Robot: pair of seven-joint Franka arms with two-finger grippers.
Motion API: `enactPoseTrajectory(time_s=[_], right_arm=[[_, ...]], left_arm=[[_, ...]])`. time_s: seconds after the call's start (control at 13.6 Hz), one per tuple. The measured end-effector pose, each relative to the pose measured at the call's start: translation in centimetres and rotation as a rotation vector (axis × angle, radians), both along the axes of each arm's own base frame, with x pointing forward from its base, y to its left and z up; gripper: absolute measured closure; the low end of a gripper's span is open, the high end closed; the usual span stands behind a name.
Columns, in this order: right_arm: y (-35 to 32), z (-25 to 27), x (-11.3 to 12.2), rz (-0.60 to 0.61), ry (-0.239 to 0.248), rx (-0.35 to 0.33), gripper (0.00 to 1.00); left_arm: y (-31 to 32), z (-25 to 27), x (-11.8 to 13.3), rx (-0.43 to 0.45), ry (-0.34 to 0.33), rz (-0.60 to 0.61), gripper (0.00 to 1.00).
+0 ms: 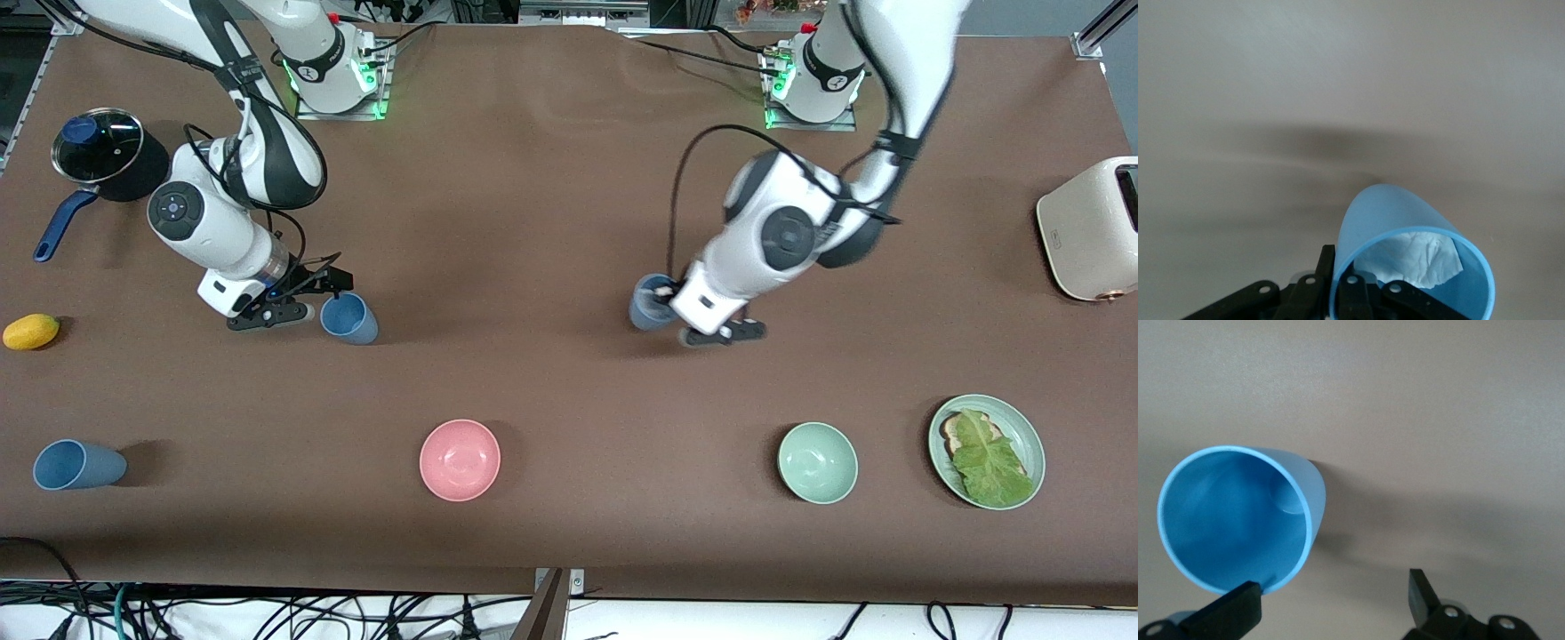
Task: Stack blue cups with both arms
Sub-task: 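Carry the tissue cup to the table middle and set it down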
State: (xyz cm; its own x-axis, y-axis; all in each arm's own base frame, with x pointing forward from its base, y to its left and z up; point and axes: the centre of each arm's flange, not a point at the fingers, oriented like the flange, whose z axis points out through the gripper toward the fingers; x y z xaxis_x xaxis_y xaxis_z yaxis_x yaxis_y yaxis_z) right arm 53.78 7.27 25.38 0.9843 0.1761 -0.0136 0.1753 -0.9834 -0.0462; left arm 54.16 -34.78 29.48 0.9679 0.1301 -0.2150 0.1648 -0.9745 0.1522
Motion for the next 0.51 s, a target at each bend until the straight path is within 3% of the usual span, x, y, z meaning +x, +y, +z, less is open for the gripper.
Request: enactPoseTrajectory(time_s=[0.22,0.51], right_arm=[[0.0,0.3,0.3,-0.001,-0.006,0.001,0.01],[0.0,1.9,0.6,0.0,0.0,-0.003,0.0]], left_arm=[[-3.0,-3.6,-2.1,0.028,0.031,-0.046,0.99],[-2.2,-5.0,-1.0,0.067,-0.024,-0.079,0.99]])
